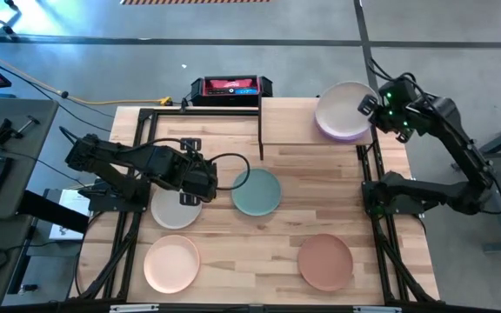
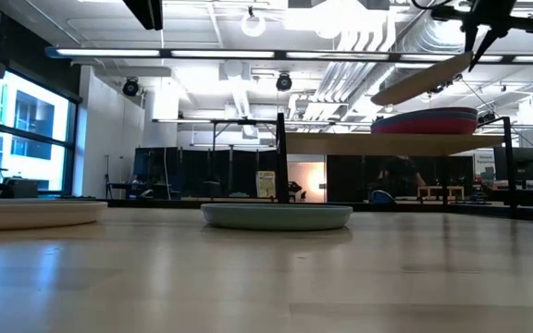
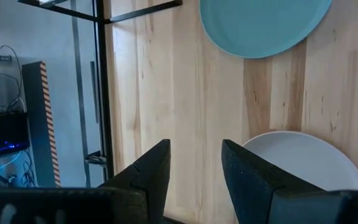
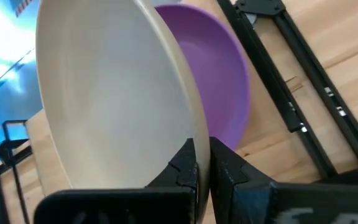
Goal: Place and stack plates onto a shelf
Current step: Stack the white plate on top of the purple plate on the shelf
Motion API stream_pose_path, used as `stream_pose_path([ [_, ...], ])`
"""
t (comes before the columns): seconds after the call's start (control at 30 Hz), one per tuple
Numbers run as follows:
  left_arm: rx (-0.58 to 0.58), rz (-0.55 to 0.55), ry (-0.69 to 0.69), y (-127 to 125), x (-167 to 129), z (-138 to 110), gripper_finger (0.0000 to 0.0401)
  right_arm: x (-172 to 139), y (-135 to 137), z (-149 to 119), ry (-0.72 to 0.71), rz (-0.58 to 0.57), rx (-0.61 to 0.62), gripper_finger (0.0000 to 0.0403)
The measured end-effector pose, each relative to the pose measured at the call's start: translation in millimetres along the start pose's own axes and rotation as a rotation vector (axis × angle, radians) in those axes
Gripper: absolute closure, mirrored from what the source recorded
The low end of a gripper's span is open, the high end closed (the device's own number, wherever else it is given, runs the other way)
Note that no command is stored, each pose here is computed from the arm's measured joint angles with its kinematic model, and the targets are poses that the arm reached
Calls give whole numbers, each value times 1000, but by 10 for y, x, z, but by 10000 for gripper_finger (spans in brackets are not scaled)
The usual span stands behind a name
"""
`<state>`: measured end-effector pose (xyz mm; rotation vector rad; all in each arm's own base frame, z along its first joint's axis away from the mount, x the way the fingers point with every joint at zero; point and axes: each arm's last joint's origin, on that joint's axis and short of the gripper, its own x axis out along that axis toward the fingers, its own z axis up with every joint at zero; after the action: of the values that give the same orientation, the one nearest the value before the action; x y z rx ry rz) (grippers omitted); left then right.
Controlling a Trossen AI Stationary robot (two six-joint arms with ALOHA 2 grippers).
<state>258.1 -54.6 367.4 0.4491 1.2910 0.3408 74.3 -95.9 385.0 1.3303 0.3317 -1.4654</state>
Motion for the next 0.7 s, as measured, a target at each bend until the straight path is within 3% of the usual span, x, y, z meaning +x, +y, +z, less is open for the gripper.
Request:
stream_pose_path([
  [0.2,0,0,0,0,0,0,268,56,-6,0,-4,-83,-4,403],
  [0.7,2,0,0,0,0,0,268,289,182,38,17,-148,-41,403],
])
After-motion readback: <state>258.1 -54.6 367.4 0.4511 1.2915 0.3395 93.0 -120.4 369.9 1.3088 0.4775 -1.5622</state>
